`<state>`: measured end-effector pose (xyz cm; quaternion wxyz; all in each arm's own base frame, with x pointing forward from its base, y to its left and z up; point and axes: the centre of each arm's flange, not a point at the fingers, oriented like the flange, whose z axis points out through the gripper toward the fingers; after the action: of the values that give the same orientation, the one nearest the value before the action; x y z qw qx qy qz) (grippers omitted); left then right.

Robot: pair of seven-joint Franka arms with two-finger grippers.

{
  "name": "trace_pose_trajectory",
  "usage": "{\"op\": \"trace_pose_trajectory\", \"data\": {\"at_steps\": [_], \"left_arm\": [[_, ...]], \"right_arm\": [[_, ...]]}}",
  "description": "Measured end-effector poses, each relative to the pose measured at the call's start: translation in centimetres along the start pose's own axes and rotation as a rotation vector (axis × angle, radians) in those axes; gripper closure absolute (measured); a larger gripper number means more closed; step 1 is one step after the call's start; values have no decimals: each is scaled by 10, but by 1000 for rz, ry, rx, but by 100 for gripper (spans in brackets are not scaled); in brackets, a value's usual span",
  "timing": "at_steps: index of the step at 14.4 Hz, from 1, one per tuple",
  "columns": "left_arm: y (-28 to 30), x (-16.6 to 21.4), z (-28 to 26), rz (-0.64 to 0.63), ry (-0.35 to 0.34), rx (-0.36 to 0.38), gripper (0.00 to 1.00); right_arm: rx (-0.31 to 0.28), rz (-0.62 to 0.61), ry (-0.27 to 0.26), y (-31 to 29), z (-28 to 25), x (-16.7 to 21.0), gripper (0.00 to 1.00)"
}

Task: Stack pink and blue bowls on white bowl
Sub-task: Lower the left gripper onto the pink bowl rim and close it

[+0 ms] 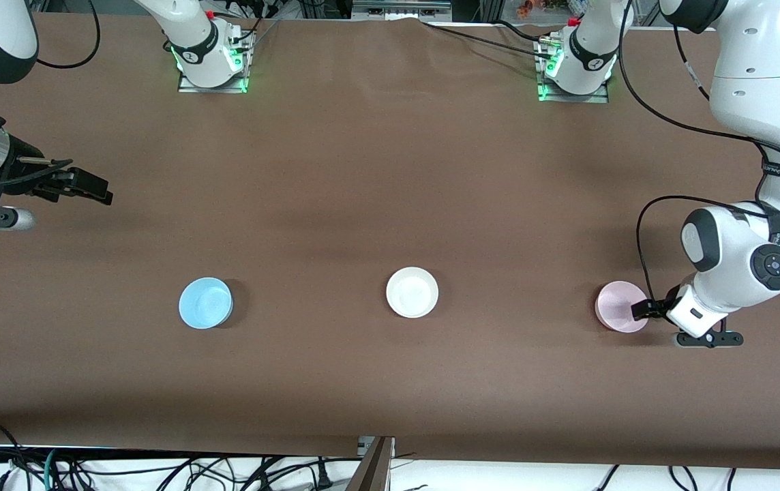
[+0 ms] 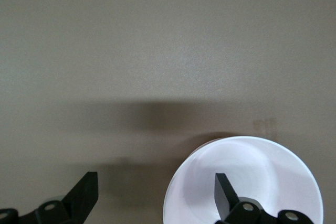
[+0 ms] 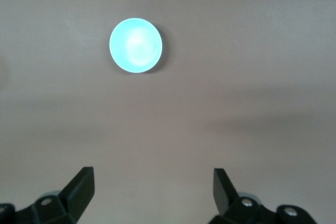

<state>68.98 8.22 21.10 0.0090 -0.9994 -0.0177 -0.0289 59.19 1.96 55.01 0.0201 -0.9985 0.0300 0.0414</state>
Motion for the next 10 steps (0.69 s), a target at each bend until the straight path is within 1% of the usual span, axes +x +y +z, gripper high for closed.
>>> {"op": "trace_pose_trajectory", "data": {"at_steps": [1,2,4,5,7,8,10], "left_arm": [[-1,-1,1,-1,-2,0,7],[-1,-2,2,-5,-3,-3,7],[-1,-3,4,-10,-7,-8,17],[0,-4,4,-10,-8,-9,18],[1,-4,5,-9,-10,-11,33],[1,-5,6,-8,-12,-11,34],[2,-7,8,-8,-18,-12,33]], "right_arm": [[0,0,0,0,0,-1,0],[0,0,0,0,-1,-2,0],[1,-2,4,0,-3,-3,0],[0,-7,9,0,-4,-4,0],[1,-16,36,-1,-9,-2,0],[3,-18,55,-1,-13,-1,0],[4,-19,73,-2,-18,0,0]]}}
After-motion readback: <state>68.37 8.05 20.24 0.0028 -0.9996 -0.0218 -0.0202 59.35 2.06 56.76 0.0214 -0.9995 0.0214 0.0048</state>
